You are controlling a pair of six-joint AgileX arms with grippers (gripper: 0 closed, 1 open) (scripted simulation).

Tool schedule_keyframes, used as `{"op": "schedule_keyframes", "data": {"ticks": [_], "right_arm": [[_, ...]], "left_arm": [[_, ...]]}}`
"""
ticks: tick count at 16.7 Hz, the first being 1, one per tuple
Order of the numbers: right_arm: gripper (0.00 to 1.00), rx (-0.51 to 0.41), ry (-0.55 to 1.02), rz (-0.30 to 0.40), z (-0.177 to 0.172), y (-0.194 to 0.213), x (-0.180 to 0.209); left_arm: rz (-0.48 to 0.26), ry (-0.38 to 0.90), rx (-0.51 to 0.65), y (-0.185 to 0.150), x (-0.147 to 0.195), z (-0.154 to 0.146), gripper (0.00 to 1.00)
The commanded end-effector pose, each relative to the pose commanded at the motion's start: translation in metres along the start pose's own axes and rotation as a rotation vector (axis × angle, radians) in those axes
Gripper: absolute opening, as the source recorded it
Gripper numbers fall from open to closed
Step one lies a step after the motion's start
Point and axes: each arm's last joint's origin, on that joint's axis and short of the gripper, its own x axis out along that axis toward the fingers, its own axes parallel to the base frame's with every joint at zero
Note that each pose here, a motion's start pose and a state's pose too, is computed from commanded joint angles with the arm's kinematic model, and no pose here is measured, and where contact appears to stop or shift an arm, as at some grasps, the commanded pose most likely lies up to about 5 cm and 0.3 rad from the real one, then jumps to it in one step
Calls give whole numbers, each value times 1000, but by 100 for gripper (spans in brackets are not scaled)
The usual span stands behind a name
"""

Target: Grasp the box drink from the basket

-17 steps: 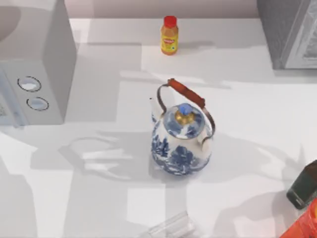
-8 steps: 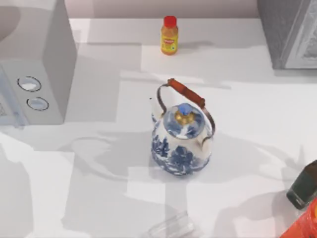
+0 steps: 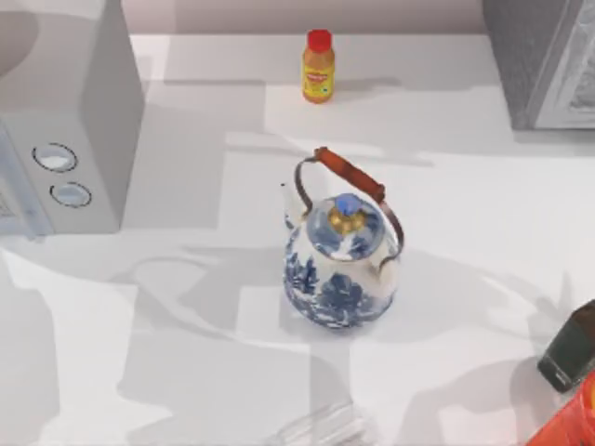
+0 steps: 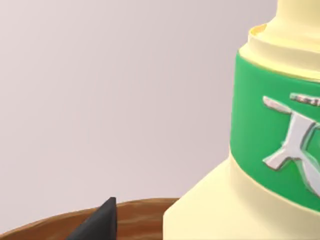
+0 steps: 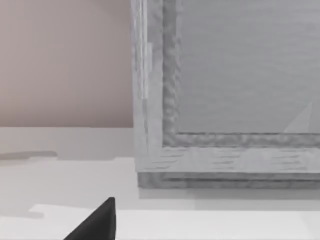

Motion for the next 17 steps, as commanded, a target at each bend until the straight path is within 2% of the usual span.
{"op": "schedule_keyframes", "data": {"ticks": [1,14,17], "right_arm": [[100,0,0,0,0,0,0],[100,0,0,0,0,0,0],[100,0,0,0,0,0,0]], "left_arm": [[0,0,0,0,0,0,100],[0,0,0,0,0,0,2],[0,0,0,0,0,0,0]]}}
